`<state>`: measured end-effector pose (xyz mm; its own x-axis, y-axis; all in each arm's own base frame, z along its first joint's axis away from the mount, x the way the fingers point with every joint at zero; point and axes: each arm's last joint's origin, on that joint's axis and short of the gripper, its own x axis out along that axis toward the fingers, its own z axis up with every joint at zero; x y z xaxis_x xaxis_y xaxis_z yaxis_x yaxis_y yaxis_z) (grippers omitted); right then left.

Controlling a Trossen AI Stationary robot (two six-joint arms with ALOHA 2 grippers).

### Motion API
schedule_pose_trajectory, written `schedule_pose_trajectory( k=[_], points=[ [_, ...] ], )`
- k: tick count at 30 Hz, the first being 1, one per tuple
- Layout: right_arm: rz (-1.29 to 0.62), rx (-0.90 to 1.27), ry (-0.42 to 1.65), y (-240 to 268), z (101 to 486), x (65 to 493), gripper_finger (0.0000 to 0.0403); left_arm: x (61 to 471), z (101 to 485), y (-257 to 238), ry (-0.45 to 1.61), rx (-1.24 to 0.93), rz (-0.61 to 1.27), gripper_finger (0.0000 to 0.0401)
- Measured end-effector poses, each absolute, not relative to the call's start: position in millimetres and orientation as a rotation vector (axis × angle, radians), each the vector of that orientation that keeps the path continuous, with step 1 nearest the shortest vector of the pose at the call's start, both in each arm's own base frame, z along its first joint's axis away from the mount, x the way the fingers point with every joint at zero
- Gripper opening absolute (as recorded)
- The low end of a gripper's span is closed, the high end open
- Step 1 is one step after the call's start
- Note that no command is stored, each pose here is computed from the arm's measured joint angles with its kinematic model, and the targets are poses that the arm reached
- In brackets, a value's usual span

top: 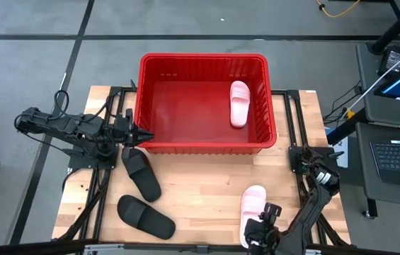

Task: Pick and place slides into bin
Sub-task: Put the pink slide into the red bin

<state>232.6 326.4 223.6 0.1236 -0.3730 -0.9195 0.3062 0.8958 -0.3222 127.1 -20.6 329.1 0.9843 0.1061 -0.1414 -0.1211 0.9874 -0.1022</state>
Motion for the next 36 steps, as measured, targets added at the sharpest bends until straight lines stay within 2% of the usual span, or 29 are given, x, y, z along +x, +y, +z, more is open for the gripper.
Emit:
schedule_pose_trajectory(
  k=[22, 29, 32, 36],
  points=[
    [-0.561, -0.154, 1.419, 298.2, 171.8, 243.2, 0.0179, 127.1, 328.9, -20.6, 0.140, -0.083, 0.113, 0.0048],
    [-0.570, -0.170, 1.432, 293.5, 167.5, 244.9, 0.0179, 127.1, 328.9, -20.6, 0.140, -0.083, 0.113, 0.0049],
    [-0.574, -0.173, 1.434, 293.0, 167.6, 244.5, 0.0169, 127.1, 328.9, -20.6, 0.140, -0.083, 0.113, 0.0049],
    [-0.579, -0.179, 1.437, 292.5, 167.9, 244.1, 0.0134, 127.1, 328.8, -20.6, 0.140, -0.083, 0.113, 0.0047]
  ],
)
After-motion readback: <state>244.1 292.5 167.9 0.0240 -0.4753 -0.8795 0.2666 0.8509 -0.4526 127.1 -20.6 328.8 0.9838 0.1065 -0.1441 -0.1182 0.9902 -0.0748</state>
